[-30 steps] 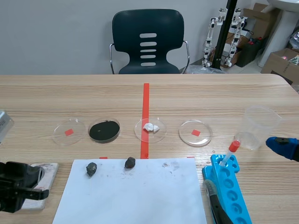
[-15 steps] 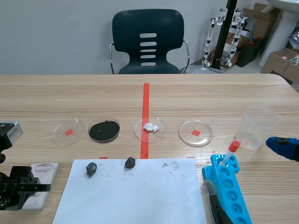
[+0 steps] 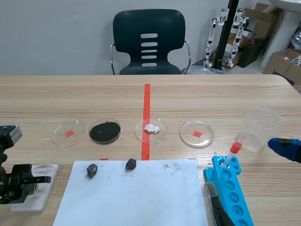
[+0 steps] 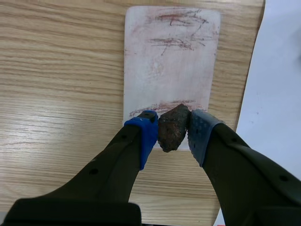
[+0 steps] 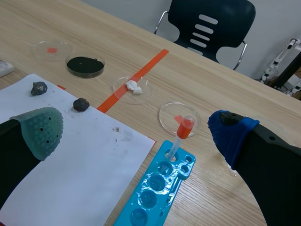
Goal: Rub the mineral on the streak plate below the first streak
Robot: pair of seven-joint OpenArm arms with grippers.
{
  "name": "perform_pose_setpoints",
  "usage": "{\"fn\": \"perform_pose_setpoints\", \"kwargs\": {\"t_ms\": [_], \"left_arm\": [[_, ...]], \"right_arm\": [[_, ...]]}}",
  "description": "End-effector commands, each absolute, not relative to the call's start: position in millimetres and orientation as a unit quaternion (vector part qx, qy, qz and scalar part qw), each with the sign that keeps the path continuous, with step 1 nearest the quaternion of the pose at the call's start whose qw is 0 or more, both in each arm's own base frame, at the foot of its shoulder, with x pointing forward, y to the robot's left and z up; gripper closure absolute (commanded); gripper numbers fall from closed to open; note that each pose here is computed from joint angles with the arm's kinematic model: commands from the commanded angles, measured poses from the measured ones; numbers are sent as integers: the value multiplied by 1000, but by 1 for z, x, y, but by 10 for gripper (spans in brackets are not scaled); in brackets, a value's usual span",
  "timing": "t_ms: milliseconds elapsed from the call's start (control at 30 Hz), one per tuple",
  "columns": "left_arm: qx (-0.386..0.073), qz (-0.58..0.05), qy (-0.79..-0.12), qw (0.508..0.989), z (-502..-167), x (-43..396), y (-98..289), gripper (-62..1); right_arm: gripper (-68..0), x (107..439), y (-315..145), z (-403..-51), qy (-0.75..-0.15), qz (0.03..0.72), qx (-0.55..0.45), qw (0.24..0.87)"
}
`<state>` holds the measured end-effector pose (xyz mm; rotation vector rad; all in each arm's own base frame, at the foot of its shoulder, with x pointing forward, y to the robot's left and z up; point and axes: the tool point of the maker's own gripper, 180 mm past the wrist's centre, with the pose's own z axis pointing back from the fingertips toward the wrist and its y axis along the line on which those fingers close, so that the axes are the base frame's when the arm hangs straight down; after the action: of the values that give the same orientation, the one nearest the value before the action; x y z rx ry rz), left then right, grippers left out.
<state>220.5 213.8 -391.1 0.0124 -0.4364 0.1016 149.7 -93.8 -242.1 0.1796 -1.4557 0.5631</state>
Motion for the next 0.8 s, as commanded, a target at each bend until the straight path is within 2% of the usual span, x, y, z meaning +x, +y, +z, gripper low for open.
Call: {"fn": "perform_pose_setpoints", "kwargs": {"t_ms": [0, 167, 333, 767], "left_arm": [[14, 53, -221, 974, -386, 225, 218, -74], [31, 66, -212, 975, -388, 222, 226, -74], [62, 119, -198, 971, -389, 215, 240, -74], [70, 92, -179, 977, -385, 218, 239, -74]], "right_arm": [[-655, 156, -94, -231, -671, 252, 78, 693], [-655, 156, -94, -231, -671, 252, 78, 693], [-655, 156, -94, -231, -671, 252, 78, 693], [-655, 156, -94, -231, -671, 252, 78, 693]]}}
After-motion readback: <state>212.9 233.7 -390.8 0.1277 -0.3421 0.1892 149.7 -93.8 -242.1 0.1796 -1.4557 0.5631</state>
